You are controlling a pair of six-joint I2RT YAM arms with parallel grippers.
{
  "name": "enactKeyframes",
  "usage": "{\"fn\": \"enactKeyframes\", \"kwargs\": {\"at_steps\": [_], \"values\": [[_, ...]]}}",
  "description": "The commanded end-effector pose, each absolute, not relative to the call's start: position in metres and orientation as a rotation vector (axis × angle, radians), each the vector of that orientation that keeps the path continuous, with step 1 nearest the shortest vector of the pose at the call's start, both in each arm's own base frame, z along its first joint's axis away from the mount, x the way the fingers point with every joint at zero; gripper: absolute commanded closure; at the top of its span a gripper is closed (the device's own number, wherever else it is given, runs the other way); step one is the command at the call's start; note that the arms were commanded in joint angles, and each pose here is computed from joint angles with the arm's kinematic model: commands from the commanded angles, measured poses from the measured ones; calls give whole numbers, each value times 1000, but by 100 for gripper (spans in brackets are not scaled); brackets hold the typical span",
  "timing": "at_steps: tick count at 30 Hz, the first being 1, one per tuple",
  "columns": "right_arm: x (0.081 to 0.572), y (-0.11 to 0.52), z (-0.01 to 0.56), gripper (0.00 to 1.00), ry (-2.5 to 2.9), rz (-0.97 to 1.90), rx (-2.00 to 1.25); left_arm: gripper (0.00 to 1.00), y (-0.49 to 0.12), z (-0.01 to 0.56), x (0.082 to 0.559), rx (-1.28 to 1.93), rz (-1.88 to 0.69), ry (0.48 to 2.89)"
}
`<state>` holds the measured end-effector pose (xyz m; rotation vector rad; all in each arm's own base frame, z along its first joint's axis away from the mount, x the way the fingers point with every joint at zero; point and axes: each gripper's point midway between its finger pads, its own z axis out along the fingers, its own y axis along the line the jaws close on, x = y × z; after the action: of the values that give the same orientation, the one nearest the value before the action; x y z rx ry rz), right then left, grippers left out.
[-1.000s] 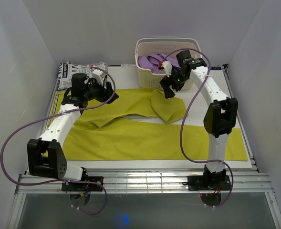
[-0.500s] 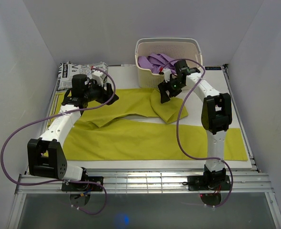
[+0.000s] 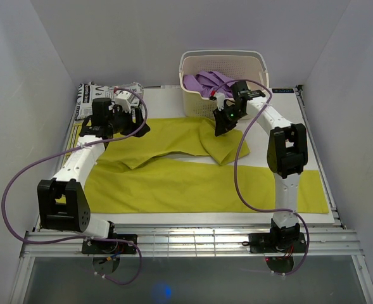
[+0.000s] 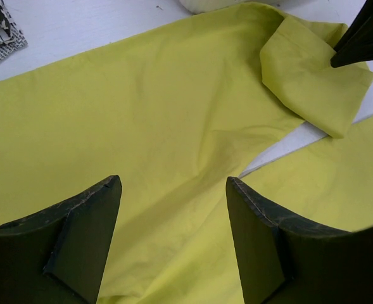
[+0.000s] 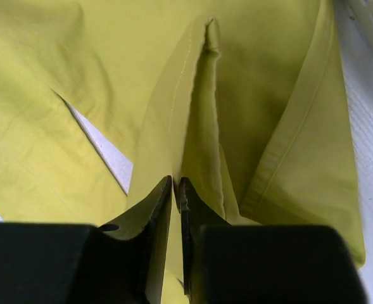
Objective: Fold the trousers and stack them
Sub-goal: Flatten the trousers out
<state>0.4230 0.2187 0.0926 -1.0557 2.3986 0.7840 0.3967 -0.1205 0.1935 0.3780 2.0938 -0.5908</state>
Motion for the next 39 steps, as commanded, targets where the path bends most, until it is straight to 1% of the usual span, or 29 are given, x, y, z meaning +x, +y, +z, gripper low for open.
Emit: {"fn": "enactKeyframes", "kwargs": {"at_steps": [1, 2, 6, 7, 9, 10, 11, 13, 14, 16, 17, 19, 20, 23, 27, 31, 32, 33, 34, 35, 36, 38, 39], "values": [[418, 217, 110, 86, 2379, 800, -1058, 22, -118, 230, 400, 374, -563, 2025], [420, 216, 114, 92, 2373, 780, -1057, 22, -116, 230, 399, 371, -554, 2026], [425, 198, 139, 92, 2340, 710, -1023, 22, -108, 234, 395, 356, -526, 2021], [426, 191, 157, 92, 2307, 685, -1007, 22, -106, 233, 394, 350, -520, 2025], [435, 157, 175, 92, 2302, 590, -934, 22, -91, 227, 396, 341, -452, 2050], [437, 141, 196, 92, 2265, 535, -906, 22, -85, 224, 397, 325, -435, 2064], [446, 103, 204, 92, 2281, 428, -828, 22, -78, 221, 396, 311, -420, 2082], [449, 60, 229, 92, 2242, 271, -791, 22, -63, 214, 399, 279, -373, 2107], [452, 14, 232, 92, 2271, 149, -709, 22, -43, 206, 401, 227, -341, 2141], [450, -27, 238, 92, 2270, 19, -703, 22, -30, 199, 404, 203, -299, 2168], [447, -64, 236, 92, 2303, -62, -648, 22, -25, 194, 404, 196, -289, 2186], [444, -98, 226, 92, 2336, -144, -649, 22, -14, 181, 406, 175, -268, 2228], [439, -125, 221, 92, 2366, -202, -607, 22, -10, 175, 406, 165, -261, 2244], [438, -169, 203, 92, 2407, -334, -572, 22, -1, 156, 407, 156, -234, 2296], [441, -207, 182, 92, 2448, -472, -518, 22, 10, 139, 409, 150, -194, 2336], [447, -209, 159, 92, 2487, -442, -515, 22, 22, 128, 409, 138, -150, 2367], [447, -206, 155, 87, 2502, -444, -524, 22, 25, 126, 410, 136, -144, 2373], [445, -205, 150, 80, 2527, -444, -531, 21, 29, 125, 410, 139, -130, 2378], [443, -204, 145, 70, 2547, -440, -542, 21, 32, 125, 410, 136, -125, 2384], [441, -205, 144, 43, 2558, -446, -543, 20, 34, 122, 408, 135, -123, 2400], [436, -203, 141, 32, 2574, -435, -548, 19, 39, 122, 410, 139, -116, 2404], [429, -192, 150, 20, 2557, -383, -581, 18, 42, 122, 406, 144, -114, 2425], [416, -183, 147, 20, 2585, -332, -632, 18, 45, 124, 406, 157, -109, 2424]]}}
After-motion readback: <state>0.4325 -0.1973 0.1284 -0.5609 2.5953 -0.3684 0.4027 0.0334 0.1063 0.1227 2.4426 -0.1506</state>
